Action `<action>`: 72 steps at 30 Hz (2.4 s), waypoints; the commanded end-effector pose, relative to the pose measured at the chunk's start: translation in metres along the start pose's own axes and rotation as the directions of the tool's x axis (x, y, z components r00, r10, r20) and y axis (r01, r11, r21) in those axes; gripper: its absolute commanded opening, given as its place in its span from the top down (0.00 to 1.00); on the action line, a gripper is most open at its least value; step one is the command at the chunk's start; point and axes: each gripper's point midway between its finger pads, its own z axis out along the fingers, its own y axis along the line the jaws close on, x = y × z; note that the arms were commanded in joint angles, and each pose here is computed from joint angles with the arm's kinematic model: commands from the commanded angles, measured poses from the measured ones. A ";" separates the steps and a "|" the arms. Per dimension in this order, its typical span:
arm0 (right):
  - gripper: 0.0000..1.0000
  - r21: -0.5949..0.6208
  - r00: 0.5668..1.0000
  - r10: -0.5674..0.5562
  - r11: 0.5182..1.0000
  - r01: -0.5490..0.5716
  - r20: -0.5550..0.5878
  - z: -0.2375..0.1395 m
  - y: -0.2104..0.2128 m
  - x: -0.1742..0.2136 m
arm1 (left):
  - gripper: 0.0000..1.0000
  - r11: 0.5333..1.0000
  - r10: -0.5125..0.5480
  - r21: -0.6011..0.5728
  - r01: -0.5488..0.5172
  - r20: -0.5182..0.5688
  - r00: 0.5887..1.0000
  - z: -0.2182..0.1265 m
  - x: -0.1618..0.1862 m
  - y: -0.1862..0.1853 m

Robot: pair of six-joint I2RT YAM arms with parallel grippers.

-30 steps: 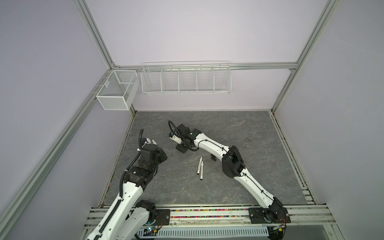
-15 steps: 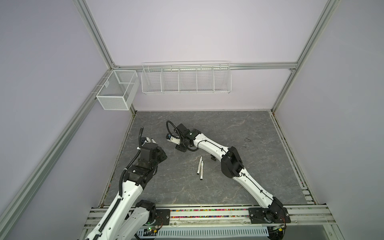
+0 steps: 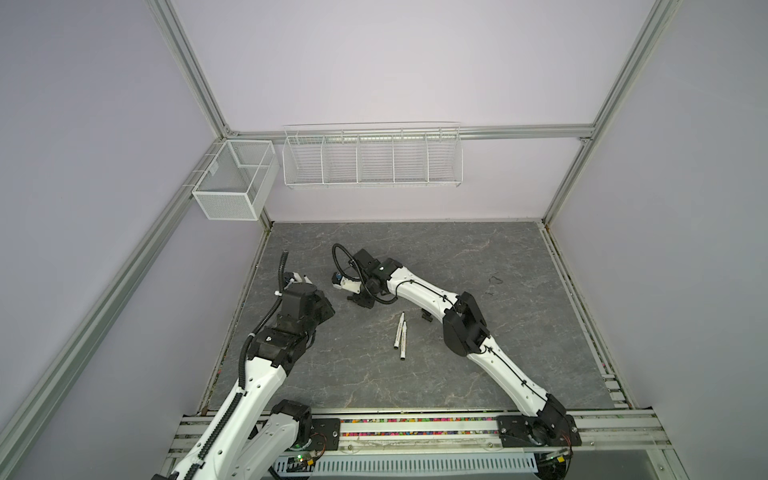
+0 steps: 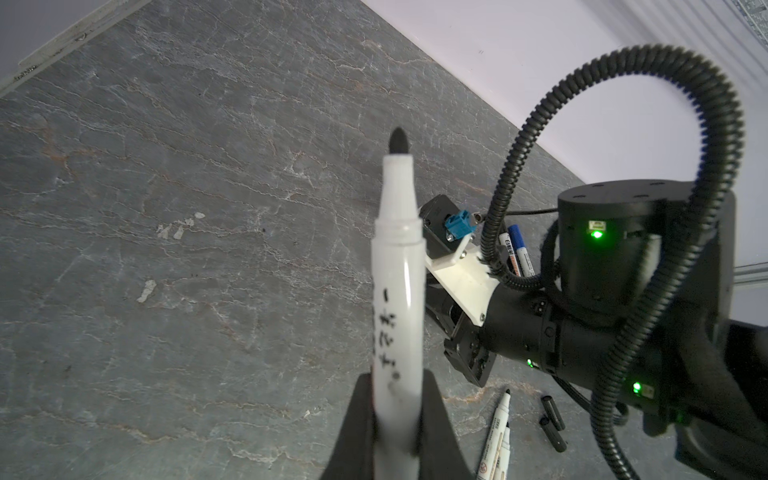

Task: Insert the pens into the pen caps
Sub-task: 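Lower the open right gripper over a loose black cap on the table, then close the right gripper on the black cap and lift it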

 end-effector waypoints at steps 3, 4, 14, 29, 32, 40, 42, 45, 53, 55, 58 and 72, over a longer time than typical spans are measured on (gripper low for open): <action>0.89 -0.071 0.969 0.191 0.976 -0.204 -0.158 -0.003 0.011 0.062 | 1.00 1.000 -0.002 0.028 0.002 0.015 1.000 -0.005 -0.007 -0.007; 0.89 -0.067 0.960 0.234 0.967 -0.246 -0.151 -0.007 0.008 0.066 | 1.00 1.000 -0.003 0.031 0.003 0.013 1.000 -0.005 -0.006 -0.007; 0.86 0.093 0.773 0.627 0.779 -0.620 -0.092 -0.059 -0.003 0.148 | 1.00 0.996 0.000 0.093 0.002 -0.018 1.000 0.016 0.009 -0.014; 0.52 0.081 0.757 0.651 0.759 -0.647 -0.060 -0.085 -0.013 0.133 | 1.00 0.900 0.306 0.415 -0.131 -0.388 0.869 0.041 0.100 -0.054; 0.52 0.086 0.790 0.607 0.795 -0.601 -0.085 -0.085 -0.015 0.131 | 1.00 0.892 0.313 0.431 -0.139 -0.366 0.876 0.038 0.099 -0.057; 0.56 0.124 0.817 0.543 0.840 -0.528 -0.194 -0.067 -0.019 0.137 | 1.00 0.849 0.353 0.510 -0.138 -0.355 0.866 0.023 0.102 -0.068; 0.57 0.126 0.824 0.528 0.849 -0.513 -0.206 -0.061 -0.018 0.136 | 1.00 0.846 0.357 0.515 -0.138 -0.355 0.864 0.021 0.103 -0.070; 0.60 0.150 0.839 0.481 0.877 -0.457 -0.254 -0.053 -0.014 0.138 | 1.00 0.851 0.359 0.503 -0.148 -0.353 0.864 0.022 0.102 -0.068; 0.85 0.185 0.858 0.443 0.895 -0.406 -0.260 -0.047 -0.010 0.132 | 1.00 0.853 0.392 0.482 -0.201 -0.336 0.856 0.026 0.101 -0.068; 0.88 0.172 0.847 0.505 0.861 -0.479 -0.168 -0.065 -0.021 0.115 | 1.00 0.840 0.423 0.491 -0.231 -0.325 0.846 0.026 0.102 -0.073; 0.89 0.031 0.778 0.625 0.778 -0.628 0.065 -0.114 -0.042 0.077 | 1.00 0.816 0.475 0.502 -0.285 -0.303 0.826 0.027 0.106 -0.082; 0.90 -0.705 0.340 0.861 0.506 -0.498 0.378 -0.241 -0.058 -0.009 | 1.00 0.765 0.485 0.578 -0.284 -0.228 0.844 0.027 0.107 -0.123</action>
